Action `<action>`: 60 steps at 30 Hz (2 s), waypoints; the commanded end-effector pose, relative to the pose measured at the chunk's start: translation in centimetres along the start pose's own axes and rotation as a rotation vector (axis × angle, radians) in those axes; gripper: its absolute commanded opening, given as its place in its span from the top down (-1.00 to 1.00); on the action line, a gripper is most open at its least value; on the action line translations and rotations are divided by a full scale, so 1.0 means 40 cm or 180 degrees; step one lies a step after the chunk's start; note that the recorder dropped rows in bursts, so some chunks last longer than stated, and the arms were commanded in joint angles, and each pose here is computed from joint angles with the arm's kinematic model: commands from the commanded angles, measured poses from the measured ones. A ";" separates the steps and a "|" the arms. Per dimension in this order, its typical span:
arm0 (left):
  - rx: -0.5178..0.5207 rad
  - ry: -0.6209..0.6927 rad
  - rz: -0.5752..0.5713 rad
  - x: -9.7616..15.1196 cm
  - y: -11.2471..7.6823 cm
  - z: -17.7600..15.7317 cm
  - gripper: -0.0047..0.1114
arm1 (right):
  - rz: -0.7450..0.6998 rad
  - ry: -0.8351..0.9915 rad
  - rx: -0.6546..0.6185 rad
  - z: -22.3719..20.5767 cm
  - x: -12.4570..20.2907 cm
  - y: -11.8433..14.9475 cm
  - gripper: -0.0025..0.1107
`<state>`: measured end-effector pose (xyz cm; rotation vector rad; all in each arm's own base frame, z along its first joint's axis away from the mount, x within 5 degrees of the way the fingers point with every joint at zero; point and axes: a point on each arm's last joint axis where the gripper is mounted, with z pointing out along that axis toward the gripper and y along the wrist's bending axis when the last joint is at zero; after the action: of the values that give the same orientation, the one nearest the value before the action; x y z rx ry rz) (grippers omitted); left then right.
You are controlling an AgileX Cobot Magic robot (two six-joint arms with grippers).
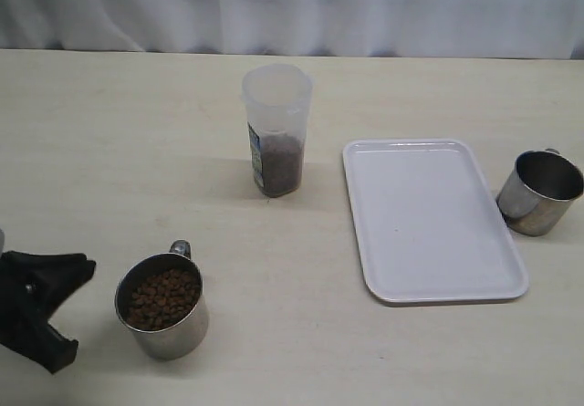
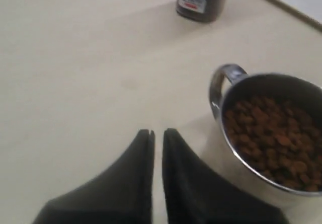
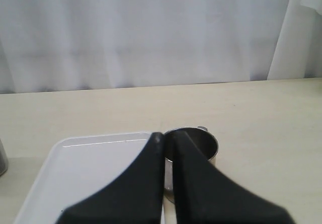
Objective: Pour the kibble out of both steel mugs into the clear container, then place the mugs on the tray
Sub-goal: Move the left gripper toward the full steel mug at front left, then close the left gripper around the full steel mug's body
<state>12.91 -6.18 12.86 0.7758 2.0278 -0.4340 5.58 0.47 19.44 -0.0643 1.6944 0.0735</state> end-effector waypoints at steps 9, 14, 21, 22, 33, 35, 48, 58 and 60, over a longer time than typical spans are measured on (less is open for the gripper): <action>0.0716 0.0310 0.0301 0.020 -0.009 0.061 -0.53 | -0.0029 -0.0036 -0.0003 -0.001 -0.002 0.000 0.88; 0.1116 0.0112 0.0512 0.009 -0.037 0.054 -0.55 | -0.0029 -0.0036 -0.0003 -0.001 -0.002 0.000 0.88; 0.1268 0.0541 0.0573 0.005 -0.052 0.097 -0.54 | -0.0029 -0.0036 -0.0003 -0.001 -0.002 0.000 0.88; 0.1289 0.0584 0.0606 0.002 -0.053 0.109 -0.54 | -0.0029 -0.0036 -0.0003 -0.001 -0.002 0.000 0.88; 0.1526 0.0691 0.0773 -0.030 -0.035 0.200 -0.54 | -0.0029 -0.0036 -0.0003 -0.001 -0.002 0.000 0.88; 0.1524 0.0674 0.0779 -0.037 -0.027 0.219 -0.54 | -0.0029 -0.0036 -0.0003 -0.001 -0.002 0.000 0.88; 0.1493 0.0312 0.0888 -0.110 0.005 0.289 -0.54 | -0.0029 -0.0036 -0.0003 -0.001 -0.002 0.000 0.88; 0.1633 0.0336 0.1134 -0.066 0.003 0.313 -0.54 | -0.0029 -0.0036 -0.0003 -0.001 -0.002 0.000 0.88; 0.1606 0.0329 0.1133 -0.063 0.006 0.317 -0.54 | -0.0029 -0.0036 -0.0003 -0.001 -0.002 0.000 0.88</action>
<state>21.67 -13.99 8.28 1.4758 1.8576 -0.7247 5.58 0.47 19.44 -0.0626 1.6945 0.0749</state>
